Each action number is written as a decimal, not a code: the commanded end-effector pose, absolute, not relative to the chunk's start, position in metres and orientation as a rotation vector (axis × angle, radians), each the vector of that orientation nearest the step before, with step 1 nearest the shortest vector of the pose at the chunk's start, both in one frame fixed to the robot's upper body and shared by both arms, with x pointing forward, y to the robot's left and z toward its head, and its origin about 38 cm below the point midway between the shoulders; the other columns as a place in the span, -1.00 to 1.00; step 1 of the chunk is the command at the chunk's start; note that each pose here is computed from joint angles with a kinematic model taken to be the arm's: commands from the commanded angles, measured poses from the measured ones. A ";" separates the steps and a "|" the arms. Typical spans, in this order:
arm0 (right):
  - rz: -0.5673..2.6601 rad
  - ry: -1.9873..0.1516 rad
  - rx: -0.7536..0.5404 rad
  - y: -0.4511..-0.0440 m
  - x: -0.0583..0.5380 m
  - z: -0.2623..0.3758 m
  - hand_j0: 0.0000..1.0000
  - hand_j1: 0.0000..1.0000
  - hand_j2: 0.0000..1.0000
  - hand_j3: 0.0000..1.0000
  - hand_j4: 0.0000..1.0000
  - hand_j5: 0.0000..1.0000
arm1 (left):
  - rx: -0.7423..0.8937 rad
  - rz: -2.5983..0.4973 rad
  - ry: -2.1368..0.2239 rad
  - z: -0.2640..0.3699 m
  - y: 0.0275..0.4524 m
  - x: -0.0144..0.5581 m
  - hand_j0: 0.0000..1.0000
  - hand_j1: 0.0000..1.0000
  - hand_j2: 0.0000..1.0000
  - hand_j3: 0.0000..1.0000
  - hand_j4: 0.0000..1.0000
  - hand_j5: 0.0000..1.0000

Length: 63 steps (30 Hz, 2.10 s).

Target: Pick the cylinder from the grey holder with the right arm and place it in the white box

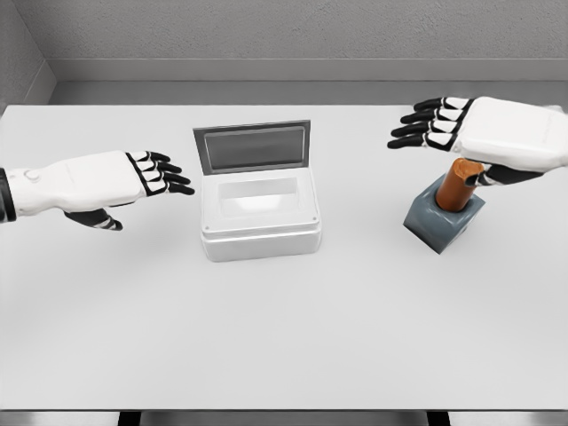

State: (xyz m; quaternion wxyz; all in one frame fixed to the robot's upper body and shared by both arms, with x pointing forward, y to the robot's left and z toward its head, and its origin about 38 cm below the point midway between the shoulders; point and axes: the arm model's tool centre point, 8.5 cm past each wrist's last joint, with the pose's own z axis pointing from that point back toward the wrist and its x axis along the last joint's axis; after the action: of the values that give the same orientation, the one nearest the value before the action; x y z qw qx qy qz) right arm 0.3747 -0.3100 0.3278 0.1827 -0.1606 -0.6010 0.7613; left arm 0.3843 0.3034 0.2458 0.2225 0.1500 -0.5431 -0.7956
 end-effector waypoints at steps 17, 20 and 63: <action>2.329 -1.267 -0.640 -0.333 0.424 0.341 1.00 1.00 1.00 1.00 1.00 1.00 | 0.424 -2.195 -1.496 0.248 0.305 0.385 1.00 1.00 1.00 1.00 1.00 1.00; 2.380 -1.186 -0.621 -0.329 0.429 0.321 1.00 1.00 1.00 1.00 1.00 1.00 | 0.427 -2.196 -1.493 0.248 0.306 0.385 1.00 1.00 1.00 1.00 1.00 1.00; 2.579 -1.013 -0.599 -0.304 0.422 0.274 0.89 0.89 0.89 0.89 0.89 0.89 | 0.432 -2.208 -1.479 0.245 0.306 0.385 1.00 1.00 1.00 1.00 1.00 1.00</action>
State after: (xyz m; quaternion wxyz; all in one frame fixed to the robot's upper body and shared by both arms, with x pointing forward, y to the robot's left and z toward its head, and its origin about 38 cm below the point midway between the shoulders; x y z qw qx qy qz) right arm 0.4238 -0.3097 0.2724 0.1588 -0.2110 -0.3475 0.8997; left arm 0.3850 0.3055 0.2449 0.2210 0.1574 -0.5342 -0.8006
